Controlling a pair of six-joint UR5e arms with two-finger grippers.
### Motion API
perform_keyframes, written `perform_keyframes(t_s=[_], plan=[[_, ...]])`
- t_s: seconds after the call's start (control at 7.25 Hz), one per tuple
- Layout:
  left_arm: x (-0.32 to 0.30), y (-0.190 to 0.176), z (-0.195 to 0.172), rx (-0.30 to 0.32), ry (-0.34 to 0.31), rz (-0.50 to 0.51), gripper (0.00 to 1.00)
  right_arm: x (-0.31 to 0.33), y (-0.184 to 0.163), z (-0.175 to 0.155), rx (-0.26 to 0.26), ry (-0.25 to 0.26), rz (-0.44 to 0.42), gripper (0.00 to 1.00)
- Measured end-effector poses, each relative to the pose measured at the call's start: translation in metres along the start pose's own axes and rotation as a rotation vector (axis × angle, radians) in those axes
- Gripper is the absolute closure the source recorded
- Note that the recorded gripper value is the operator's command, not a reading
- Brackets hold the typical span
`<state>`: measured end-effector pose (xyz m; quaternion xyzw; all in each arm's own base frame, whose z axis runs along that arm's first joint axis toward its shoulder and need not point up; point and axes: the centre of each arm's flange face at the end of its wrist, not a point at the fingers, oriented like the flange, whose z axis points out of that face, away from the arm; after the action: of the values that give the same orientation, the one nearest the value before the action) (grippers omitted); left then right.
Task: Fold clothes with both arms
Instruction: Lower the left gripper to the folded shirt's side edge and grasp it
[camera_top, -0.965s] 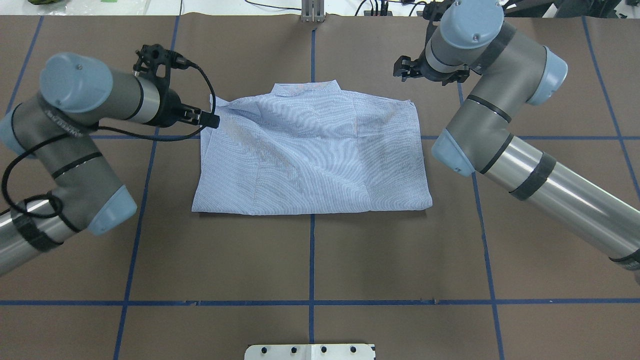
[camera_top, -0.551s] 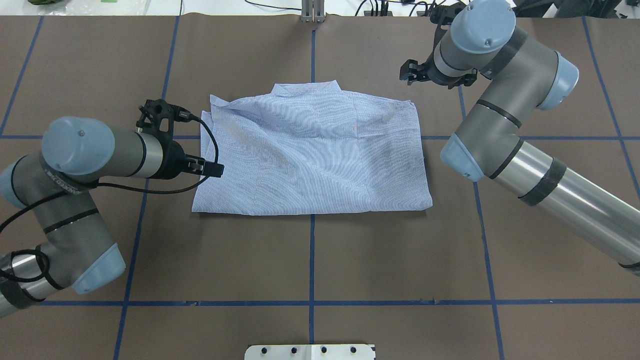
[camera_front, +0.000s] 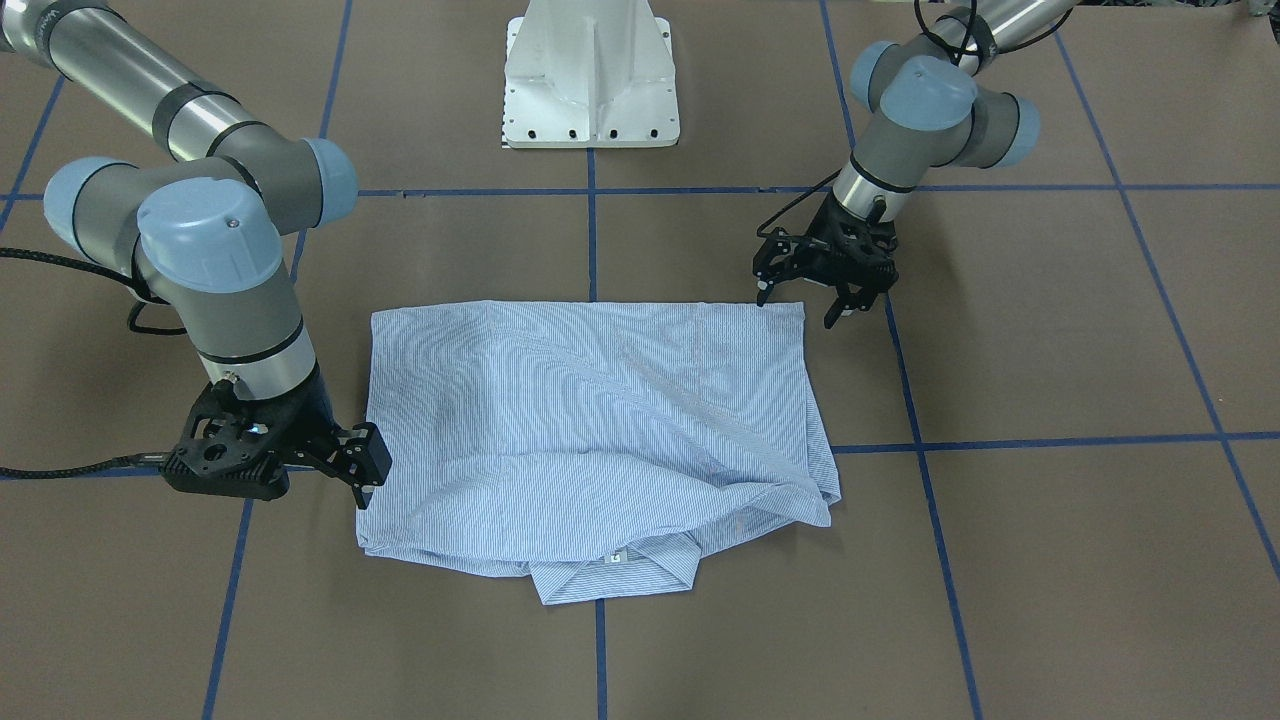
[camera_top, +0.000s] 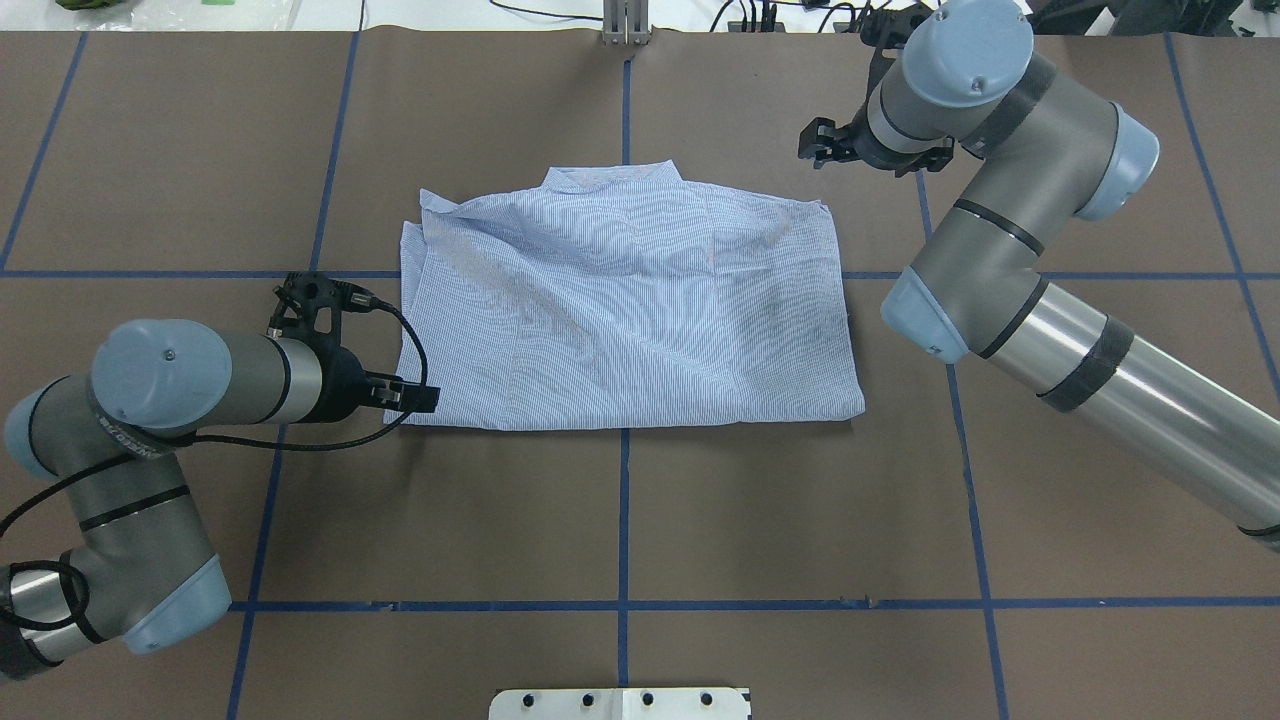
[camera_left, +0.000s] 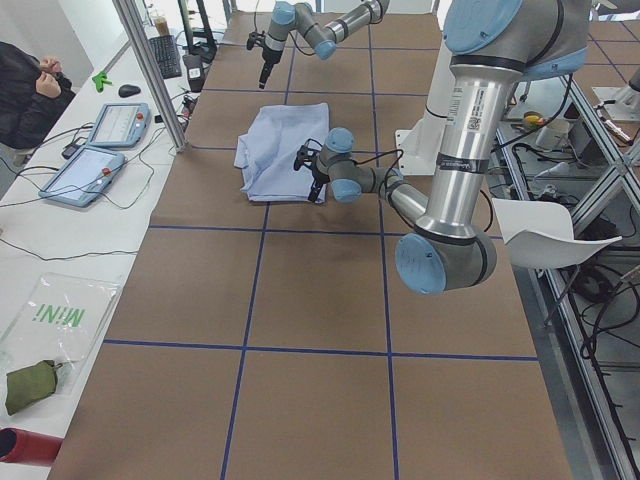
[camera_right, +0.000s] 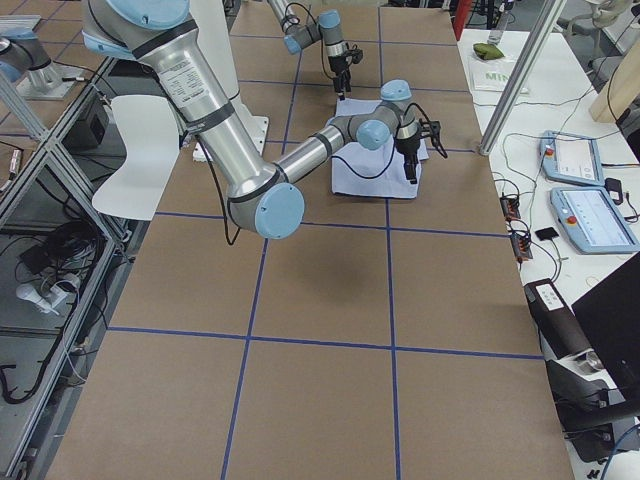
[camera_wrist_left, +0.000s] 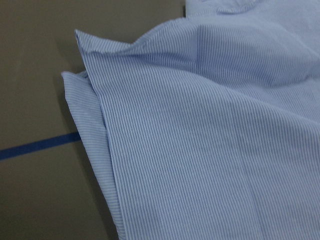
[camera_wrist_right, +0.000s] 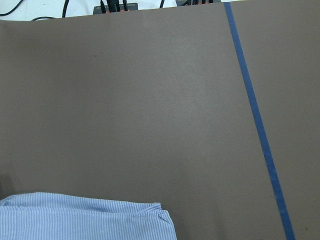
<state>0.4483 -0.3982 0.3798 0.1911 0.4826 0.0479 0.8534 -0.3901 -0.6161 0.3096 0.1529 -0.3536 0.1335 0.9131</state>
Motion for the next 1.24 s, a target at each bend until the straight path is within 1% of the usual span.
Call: perform_keyframes(t_s=[0.14, 0.28, 0.41, 0.55, 0.69, 0.96, 1.24], plan=[[0.001, 0.006, 0.004, -0.008, -0.002, -0.007, 0.34, -0.001, 0.000, -0.001, 0.005, -0.008, 0.001, 0.00], [0.002, 0.009, 0.007, -0.012, -0.004, -0.010, 0.51, -0.001, 0.000, -0.002, 0.007, -0.012, 0.001, 0.00], [0.002, 0.010, 0.008, -0.015, -0.004, -0.012, 0.71, -0.002, -0.001, -0.002, 0.009, -0.013, 0.001, 0.00], [0.002, 0.011, 0.008, -0.016, -0.003, -0.012, 0.93, -0.001, -0.001, -0.002, 0.010, -0.012, 0.001, 0.00], [0.003, 0.012, 0.008, -0.017, -0.002, -0.024, 1.00, -0.001, 0.000, -0.001, 0.010, -0.010, 0.001, 0.00], [0.007, 0.011, 0.004, -0.014, 0.008, -0.054, 1.00, -0.001, 0.002, 0.000, 0.008, -0.010, -0.001, 0.00], [-0.005, 0.011, -0.003, -0.011, -0.003, -0.034, 1.00, -0.002, 0.004, 0.002, 0.009, -0.008, -0.003, 0.00]])
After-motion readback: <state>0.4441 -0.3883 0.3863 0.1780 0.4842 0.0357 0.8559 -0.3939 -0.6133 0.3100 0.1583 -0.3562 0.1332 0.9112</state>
